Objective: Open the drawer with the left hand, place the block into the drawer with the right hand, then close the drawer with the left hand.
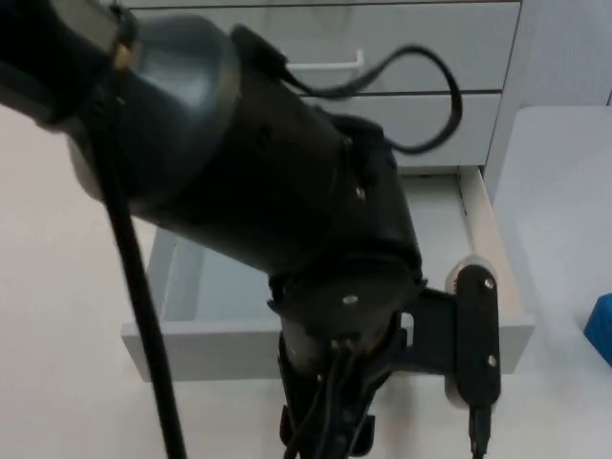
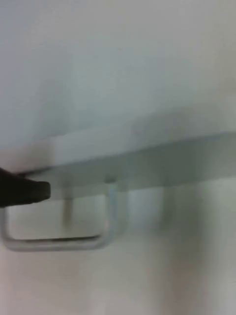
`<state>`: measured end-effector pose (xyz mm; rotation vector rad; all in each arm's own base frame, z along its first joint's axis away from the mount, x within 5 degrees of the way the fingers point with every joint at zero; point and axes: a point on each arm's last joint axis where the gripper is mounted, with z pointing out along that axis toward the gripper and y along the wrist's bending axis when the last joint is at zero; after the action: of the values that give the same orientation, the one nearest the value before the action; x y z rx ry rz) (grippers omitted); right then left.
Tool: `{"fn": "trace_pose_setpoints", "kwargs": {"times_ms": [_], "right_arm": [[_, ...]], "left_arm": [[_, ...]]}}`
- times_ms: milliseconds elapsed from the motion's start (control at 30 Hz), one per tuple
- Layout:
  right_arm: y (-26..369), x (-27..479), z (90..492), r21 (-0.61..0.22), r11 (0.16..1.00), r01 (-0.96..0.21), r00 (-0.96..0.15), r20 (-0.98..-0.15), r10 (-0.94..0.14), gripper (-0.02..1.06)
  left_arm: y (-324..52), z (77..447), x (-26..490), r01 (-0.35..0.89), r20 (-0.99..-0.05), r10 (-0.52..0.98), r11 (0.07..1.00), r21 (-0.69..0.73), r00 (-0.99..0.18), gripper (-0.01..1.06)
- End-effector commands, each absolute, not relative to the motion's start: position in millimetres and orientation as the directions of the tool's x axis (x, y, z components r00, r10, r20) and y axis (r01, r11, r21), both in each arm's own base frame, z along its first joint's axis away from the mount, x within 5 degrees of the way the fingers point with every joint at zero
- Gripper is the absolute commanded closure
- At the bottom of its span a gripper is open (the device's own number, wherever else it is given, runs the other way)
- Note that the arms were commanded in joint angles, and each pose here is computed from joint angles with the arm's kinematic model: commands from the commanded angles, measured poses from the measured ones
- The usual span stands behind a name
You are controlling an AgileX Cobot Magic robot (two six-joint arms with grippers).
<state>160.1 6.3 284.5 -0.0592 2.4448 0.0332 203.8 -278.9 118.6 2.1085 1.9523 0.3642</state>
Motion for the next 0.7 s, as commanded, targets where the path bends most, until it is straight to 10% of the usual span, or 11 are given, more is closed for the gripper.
{"fn": "trace_pose_setpoints", "kwargs": {"times_ms": [0,667], "right_arm": [[5,160,286,0.007,0.999,-0.046,-0.762,-0.647,-0.030,0.00],[5,160,286,0.007,0.999,-0.046,-0.764,-0.645,-0.030,0.00]], "left_arm": [[-276,130,203,0.931,0.021,0.998,-0.070,0.357,0.067,0.39],[-261,231,184,0.920,-0.320,0.945,0.183,0.347,-0.067,0.39]]}}
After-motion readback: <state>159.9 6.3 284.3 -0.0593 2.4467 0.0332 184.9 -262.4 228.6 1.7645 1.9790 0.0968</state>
